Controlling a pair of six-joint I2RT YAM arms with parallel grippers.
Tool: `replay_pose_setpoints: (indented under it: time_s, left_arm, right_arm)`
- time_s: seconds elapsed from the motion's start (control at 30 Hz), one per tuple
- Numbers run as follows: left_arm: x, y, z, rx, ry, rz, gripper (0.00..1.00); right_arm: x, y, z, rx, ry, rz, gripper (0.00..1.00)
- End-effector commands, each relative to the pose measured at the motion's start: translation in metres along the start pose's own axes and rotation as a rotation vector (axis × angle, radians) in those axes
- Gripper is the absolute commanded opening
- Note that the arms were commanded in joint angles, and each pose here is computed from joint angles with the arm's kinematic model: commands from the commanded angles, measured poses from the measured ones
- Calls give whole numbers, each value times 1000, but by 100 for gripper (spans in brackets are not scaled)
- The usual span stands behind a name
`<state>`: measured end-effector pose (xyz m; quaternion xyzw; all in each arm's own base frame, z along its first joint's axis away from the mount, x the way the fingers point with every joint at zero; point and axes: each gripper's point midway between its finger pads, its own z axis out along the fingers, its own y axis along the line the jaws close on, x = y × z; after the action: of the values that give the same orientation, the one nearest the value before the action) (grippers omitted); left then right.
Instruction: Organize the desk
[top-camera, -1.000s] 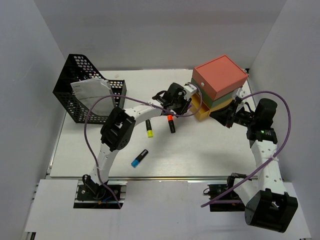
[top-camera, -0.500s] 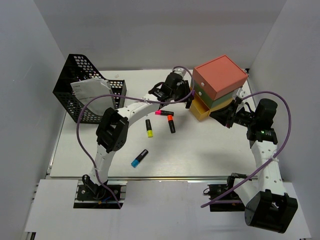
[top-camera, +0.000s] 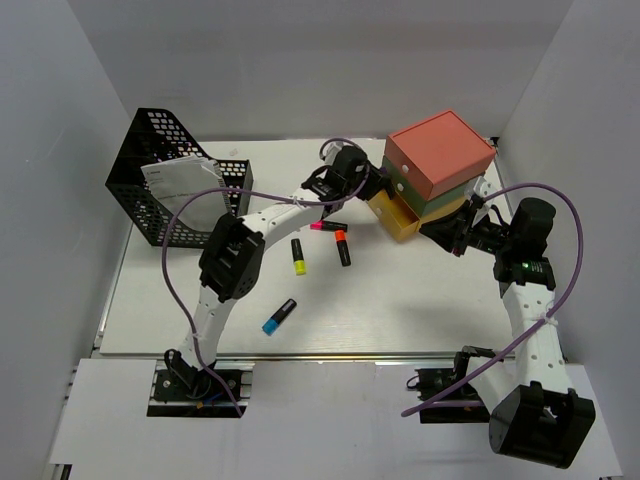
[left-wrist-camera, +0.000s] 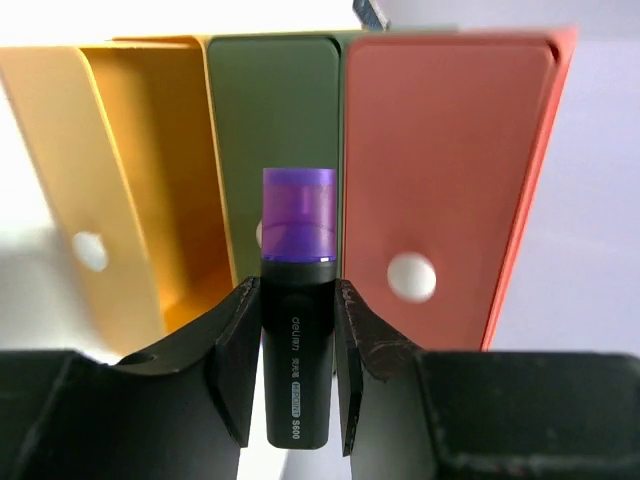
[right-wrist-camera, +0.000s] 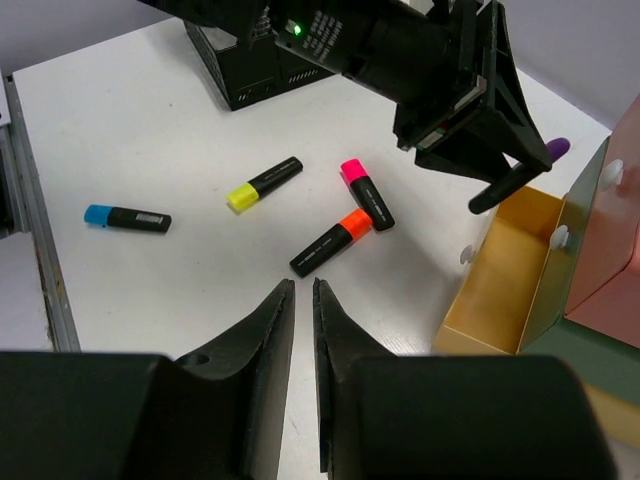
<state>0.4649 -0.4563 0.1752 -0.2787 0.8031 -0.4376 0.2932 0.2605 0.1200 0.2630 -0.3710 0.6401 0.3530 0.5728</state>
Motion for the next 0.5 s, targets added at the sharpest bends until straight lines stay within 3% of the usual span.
replay_pose_setpoints:
  time_s: [0.0, 0.33, 0.37, 0.47]
  left_arm:
    - [-13, -16, 10, 60, -62, -148, 0]
    - [6, 1, 29, 51, -14, -188, 1]
    - [8, 1, 29, 58, -6, -186, 17]
    - [12, -6, 25, 116, 20, -177, 44]
  right_arm:
    - [-12, -1, -3, 12, -13, -58, 19]
    - [-12, -2, -3, 18, -12, -65, 18]
    - [-12, -2, -3, 18, -11, -62, 19]
    - [-12, -1, -3, 16, -12, -64, 19]
